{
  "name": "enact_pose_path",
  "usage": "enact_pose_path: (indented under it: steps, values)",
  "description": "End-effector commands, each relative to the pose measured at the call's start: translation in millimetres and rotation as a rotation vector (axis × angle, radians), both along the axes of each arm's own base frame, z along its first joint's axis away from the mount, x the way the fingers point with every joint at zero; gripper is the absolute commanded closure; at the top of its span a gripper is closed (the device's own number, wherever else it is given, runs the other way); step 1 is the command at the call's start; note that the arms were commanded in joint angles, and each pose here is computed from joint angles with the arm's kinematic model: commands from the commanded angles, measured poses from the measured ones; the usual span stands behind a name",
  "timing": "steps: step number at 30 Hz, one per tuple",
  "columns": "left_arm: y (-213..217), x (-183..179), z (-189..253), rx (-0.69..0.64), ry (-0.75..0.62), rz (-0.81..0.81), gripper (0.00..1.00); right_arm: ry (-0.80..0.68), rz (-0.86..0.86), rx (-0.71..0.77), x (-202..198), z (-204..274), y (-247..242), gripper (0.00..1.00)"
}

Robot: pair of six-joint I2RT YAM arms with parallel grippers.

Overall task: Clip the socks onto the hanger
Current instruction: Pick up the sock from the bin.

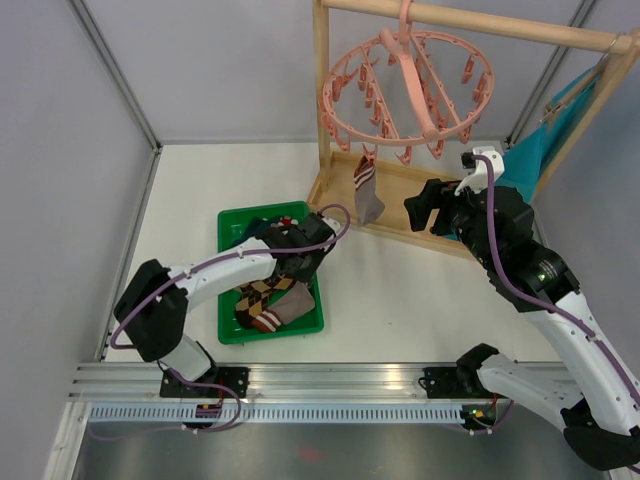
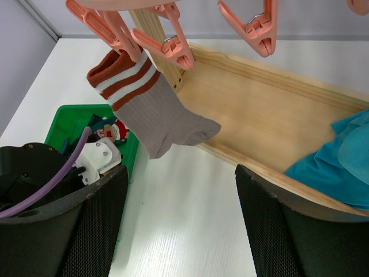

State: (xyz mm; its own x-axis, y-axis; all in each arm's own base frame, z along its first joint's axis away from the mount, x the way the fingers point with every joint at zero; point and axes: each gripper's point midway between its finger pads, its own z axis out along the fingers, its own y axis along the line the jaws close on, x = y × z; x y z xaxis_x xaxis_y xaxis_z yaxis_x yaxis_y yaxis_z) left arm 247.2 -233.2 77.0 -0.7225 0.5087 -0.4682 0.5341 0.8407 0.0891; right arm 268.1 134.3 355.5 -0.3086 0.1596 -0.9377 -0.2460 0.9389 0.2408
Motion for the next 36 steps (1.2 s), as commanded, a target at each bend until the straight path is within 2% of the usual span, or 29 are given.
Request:
enact_pose_path:
  steps: [1,7,13,21,26,32,36]
  values:
    - [-17.7,13.9,41.3,-0.116,-0.083,-0.003,0.98,-0.036,-0.002,0.026,-1.2,11.5,-0.1,0.19]
    - [-34.8,0.0,116.8,-0.353,-0.16,-0.058,0.98,-0.039,-0.001,0.028,-1.6,12.9,0.3,0.19]
    - [-50.4,-23.8,161.8,-0.54,-0.186,-0.165,0.98,-0.034,0.011,0.039,0.1,12.5,4.5,0.19]
    - [-29.7,-14.3,153.1,-0.53,-0.261,-0.037,0.98,-0.037,0.015,0.044,0.5,15.9,5.6,0.19]
    - [-30.5,-12.7,167.5,-0.554,-0.279,-0.027,0.98,-0.039,0.017,0.044,0.8,18.5,6.2,0.19]
    - [-74.8,-22.3,153.4,-0.633,-0.172,-0.172,0.98,-0.04,0.014,0.041,0.6,20.9,5.1,0.19]
    - [-103.5,-29.4,132.4,-0.613,-0.116,-0.233,0.98,-0.043,0.009,0.032,0.1,22.7,2.9,0.19]
